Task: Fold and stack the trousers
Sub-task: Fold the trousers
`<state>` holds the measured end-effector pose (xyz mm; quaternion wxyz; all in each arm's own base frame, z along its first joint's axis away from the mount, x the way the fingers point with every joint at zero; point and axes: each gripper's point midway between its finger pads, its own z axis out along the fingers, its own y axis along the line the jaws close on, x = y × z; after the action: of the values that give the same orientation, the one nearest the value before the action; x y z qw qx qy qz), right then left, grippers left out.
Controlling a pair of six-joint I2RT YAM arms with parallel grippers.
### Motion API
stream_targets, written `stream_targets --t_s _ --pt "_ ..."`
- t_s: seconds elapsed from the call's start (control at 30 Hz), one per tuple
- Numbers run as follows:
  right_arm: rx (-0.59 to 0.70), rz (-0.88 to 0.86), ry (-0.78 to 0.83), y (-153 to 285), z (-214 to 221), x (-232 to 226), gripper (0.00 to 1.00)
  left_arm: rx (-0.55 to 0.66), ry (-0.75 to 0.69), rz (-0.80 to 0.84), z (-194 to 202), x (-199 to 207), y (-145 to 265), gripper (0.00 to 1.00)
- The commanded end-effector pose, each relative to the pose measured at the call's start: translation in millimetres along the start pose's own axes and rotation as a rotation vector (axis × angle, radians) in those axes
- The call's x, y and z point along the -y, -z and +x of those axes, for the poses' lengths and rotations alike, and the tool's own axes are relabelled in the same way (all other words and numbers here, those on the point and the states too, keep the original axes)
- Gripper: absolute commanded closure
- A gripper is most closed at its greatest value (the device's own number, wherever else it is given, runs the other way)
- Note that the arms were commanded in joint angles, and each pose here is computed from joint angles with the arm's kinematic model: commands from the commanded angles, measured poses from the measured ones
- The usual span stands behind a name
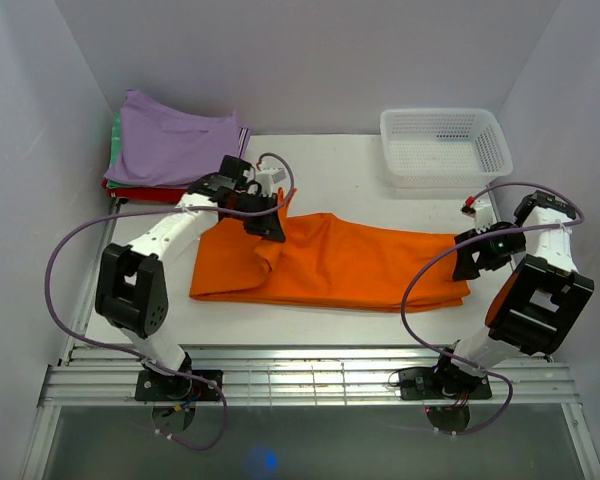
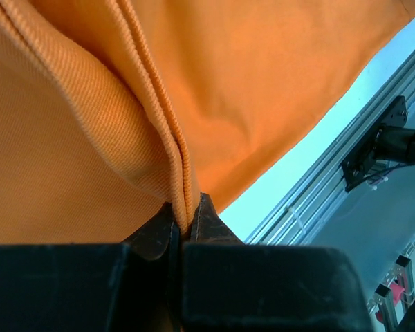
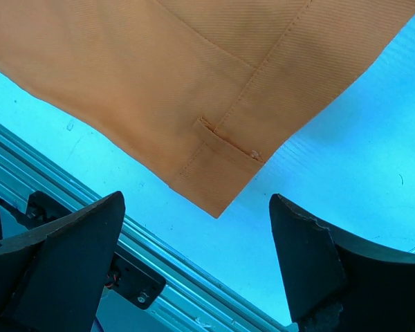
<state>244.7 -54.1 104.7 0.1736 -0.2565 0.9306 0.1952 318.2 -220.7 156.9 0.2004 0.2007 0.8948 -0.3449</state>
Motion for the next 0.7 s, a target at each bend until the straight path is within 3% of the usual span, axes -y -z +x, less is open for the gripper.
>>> stream_targets --t_s 0.0,0.23,0.3,0.33,0.43,0.47,0.53,0.57,0.63,0.67 --pt "-0.005 0.015 0.03 11.4 -1.6 0.7 0.1 0.048 0.032 -0.02 -16.6 16.3 -45.7 1.0" --pt "-0.017 0.015 0.022 11.8 2.3 -2.6 0.1 0.002 0.046 -0.055 -5.0 24.7 -112.5 1.0" --pt "-0.013 0.003 0.014 11.0 2.0 -4.7 0.1 -0.002 0.051 -0.068 -5.2 21.8 -118.3 0.82" --pt "-0.012 0.002 0.013 10.6 1.7 -4.5 0.1 -0.006 0.043 -0.057 -5.1 24.5 -117.9 0.65" --pt "-0.003 -0.001 0.011 8.7 -1.0 -4.2 0.1 0.025 -0.05 -0.005 -13.2 42.7 -97.4 0.53" --pt "-0.001 -0.006 0.014 7.3 -2.4 -4.6 0.1 0.029 -0.069 -0.004 -11.6 45.1 -90.9 0.37" --pt "0.009 -0.003 0.01 7.5 -6.5 -2.9 0.1 0.023 -0.115 -0.015 -7.9 49.4 -74.0 0.25" --pt "0.019 -0.006 0.007 7.8 -9.5 -2.7 0.1 0.051 -0.139 -0.02 -12.3 56.9 -56.2 0.14" --pt "0.036 0.001 0.004 11.2 -16.2 0.1 0.1 0.069 -0.114 -0.074 -13.9 45.1 -30.3 0.03" --pt "0.047 -0.003 0.003 11.8 -19.1 -0.5 0.1 0.123 -0.112 -0.082 -22.0 46.0 -6.5 0.02"
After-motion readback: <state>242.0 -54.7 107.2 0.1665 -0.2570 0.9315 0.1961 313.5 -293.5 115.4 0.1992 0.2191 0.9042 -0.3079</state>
